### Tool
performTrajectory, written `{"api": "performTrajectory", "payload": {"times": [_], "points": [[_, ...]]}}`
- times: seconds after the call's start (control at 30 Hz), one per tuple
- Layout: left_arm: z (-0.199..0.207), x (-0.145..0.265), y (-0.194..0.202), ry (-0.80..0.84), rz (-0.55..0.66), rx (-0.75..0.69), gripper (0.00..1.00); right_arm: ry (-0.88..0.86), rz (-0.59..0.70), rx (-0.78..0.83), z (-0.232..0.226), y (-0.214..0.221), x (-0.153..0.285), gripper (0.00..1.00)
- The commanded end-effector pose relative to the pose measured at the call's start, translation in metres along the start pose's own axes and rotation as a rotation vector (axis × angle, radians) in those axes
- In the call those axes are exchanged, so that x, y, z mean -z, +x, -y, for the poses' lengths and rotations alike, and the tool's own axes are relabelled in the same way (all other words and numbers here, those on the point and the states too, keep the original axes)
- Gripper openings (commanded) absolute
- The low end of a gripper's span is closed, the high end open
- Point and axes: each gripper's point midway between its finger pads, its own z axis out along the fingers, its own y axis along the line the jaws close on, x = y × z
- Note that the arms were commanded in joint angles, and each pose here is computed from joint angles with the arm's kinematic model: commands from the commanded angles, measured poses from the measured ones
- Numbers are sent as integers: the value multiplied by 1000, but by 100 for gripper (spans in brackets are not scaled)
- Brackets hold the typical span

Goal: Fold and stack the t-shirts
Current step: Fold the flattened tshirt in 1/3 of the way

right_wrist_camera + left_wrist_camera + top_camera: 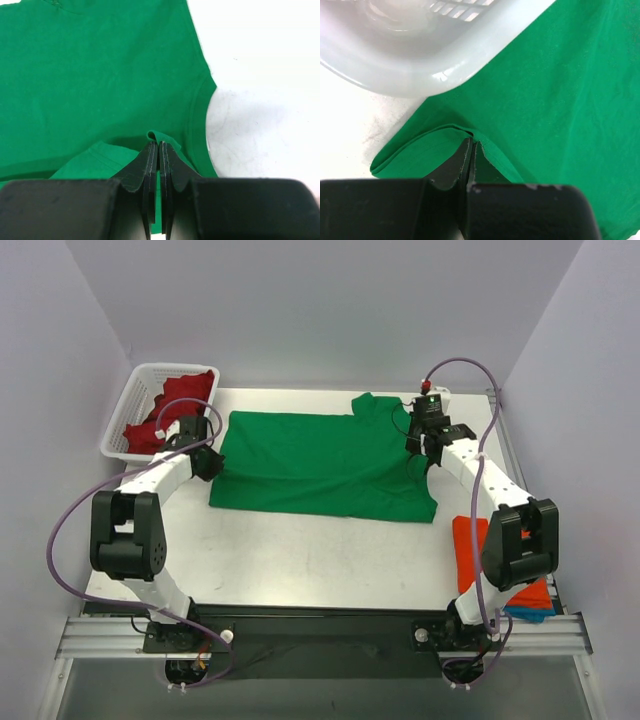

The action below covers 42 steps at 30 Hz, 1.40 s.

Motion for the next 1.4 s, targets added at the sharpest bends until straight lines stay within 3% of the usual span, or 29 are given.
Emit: {"api": "performTrajectory", "payload": {"times": [0.0, 0.7, 1.3, 1.37], "points": [[17, -1, -23, 44, 51, 32, 0, -10, 43, 6, -3, -21, -1, 0], [13, -20, -22, 26, 35, 46, 0, -65, 41, 3, -17, -39, -17, 0], [15, -21, -29, 39, 43, 45, 0, -82, -35, 49, -26, -20, -46, 0], [16, -22, -32, 47, 49, 41, 0, -84, -36, 51, -27, -22, -50, 8]]}}
